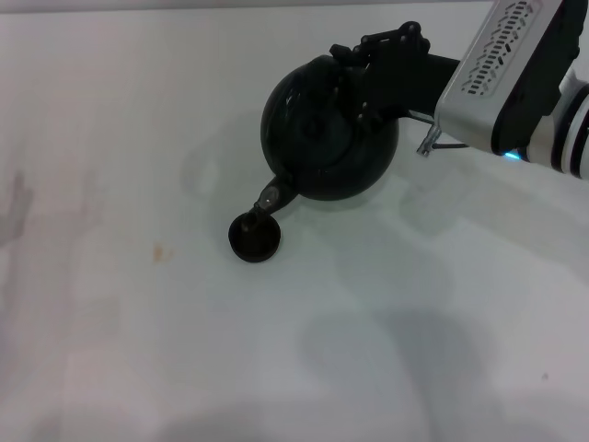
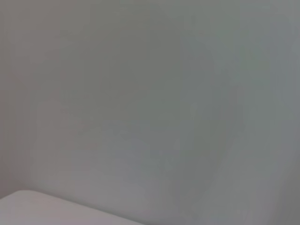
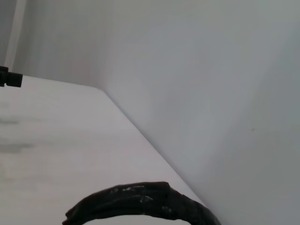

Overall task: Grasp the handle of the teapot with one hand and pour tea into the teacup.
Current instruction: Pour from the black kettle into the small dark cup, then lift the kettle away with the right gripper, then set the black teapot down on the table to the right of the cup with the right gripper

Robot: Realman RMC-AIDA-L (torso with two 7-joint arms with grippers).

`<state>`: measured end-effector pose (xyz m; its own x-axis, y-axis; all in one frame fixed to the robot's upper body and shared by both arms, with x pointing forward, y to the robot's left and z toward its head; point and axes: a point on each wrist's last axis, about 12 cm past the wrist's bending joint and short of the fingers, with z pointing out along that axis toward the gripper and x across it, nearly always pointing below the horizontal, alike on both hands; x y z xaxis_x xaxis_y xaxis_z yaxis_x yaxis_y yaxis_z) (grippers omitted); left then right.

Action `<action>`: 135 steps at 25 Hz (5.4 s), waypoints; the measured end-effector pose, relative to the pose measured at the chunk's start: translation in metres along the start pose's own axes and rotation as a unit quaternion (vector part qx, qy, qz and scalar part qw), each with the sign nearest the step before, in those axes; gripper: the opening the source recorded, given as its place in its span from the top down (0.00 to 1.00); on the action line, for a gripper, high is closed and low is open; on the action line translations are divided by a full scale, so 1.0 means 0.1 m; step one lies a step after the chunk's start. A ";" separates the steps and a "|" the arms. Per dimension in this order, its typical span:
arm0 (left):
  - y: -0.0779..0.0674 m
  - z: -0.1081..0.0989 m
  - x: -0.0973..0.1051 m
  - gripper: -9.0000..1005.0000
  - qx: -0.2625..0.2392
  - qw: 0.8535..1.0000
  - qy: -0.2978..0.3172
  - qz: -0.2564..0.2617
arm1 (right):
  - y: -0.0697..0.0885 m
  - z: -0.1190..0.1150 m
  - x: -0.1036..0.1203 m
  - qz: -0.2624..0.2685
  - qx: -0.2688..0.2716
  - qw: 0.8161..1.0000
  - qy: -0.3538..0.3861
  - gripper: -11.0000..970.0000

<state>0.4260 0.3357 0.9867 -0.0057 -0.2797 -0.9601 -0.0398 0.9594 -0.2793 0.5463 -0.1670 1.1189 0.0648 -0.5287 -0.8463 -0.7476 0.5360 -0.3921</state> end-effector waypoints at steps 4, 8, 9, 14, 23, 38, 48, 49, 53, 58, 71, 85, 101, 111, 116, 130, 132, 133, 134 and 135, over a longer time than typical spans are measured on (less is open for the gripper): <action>0.00 0.01 0.00 0.14 0.001 1.000 0.000 0.000 | 0.01 0.00 -0.01 -0.006 0.006 1.000 -0.001 0.82; 0.00 0.01 0.00 0.14 0.001 1.000 0.000 0.001 | 0.02 0.00 -0.01 -0.019 0.009 1.000 -0.001 0.82; 0.00 0.01 0.00 0.14 0.001 1.000 0.000 0.001 | 0.03 0.00 -0.01 -0.022 0.009 1.000 -0.002 0.82; 0.00 0.01 0.00 0.14 0.001 1.000 0.000 0.001 | 0.07 0.02 -0.05 -0.038 0.009 0.999 -0.005 0.82; 0.01 0.01 -0.01 0.14 -0.004 1.000 -0.001 0.000 | 0.15 0.06 -0.06 -0.071 0.027 0.997 -0.003 0.83; 0.03 0.00 -0.01 0.14 -0.006 1.000 0.000 0.004 | 0.14 0.02 -0.02 -0.080 0.038 0.996 0.002 0.84; 0.04 0.00 -0.01 0.14 -0.006 1.000 0.000 0.005 | 0.14 0.01 -0.04 -0.092 0.044 0.995 0.002 0.84; 0.04 0.00 -0.01 0.14 -0.006 1.000 0.000 0.005 | 0.14 0.01 -0.04 -0.095 0.044 0.995 0.001 0.84; 0.04 0.00 -0.01 0.14 -0.006 1.000 0.000 0.005 | 0.16 -0.01 -0.04 -0.101 0.046 0.994 0.000 0.84; 0.03 0.01 -0.01 0.14 -0.006 1.000 0.000 0.005 | 0.16 -0.02 -0.05 -0.104 0.046 0.994 -0.001 0.85; 0.03 0.02 -0.01 0.14 -0.005 1.000 -0.001 0.005 | 0.20 0.00 -0.06 -0.123 0.050 0.991 0.000 0.85; 0.02 0.03 -0.02 0.14 -0.004 1.000 -0.002 0.005 | 0.20 -0.01 -0.06 -0.135 0.053 0.989 0.000 0.85; 0.04 0.03 -0.02 0.14 -0.009 1.000 -0.005 0.003 | 0.23 0.01 -0.08 -0.142 0.063 0.988 0.001 0.86; 0.03 0.03 -0.02 0.14 -0.009 1.000 -0.005 0.003 | 0.23 -0.02 -0.01 -0.102 0.066 0.993 0.004 0.86; 0.03 0.03 -0.02 0.14 -0.009 1.000 -0.005 0.003 | 0.22 -0.04 0.01 -0.078 0.070 0.994 0.002 0.86; 0.03 0.03 -0.02 0.14 -0.009 1.000 -0.005 0.003 | 0.02 -0.23 0.20 0.079 0.110 0.991 -0.009 0.86; 0.04 0.03 -0.02 0.14 -0.009 1.000 -0.005 0.003 | -0.05 -0.32 0.27 0.117 0.115 0.986 -0.017 0.86; 0.03 0.03 -0.02 0.14 -0.009 1.000 -0.005 0.003 | -0.09 -0.37 0.31 0.135 0.114 0.984 -0.023 0.86; 0.04 0.03 -0.02 0.14 -0.009 1.000 -0.005 0.003 | -0.12 -0.42 0.36 0.151 0.115 0.981 -0.027 0.86; 0.03 0.03 -0.02 0.14 -0.009 1.000 -0.005 0.003 | -0.14 -0.45 0.39 0.162 0.114 0.980 -0.030 0.86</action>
<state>0.4293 0.3398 0.9881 0.0042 -0.2741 -0.9617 -0.0577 0.9600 -0.2739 0.5295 -0.2246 1.1071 -0.1077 -0.2712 -0.9565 -0.5682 0.8063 -0.1646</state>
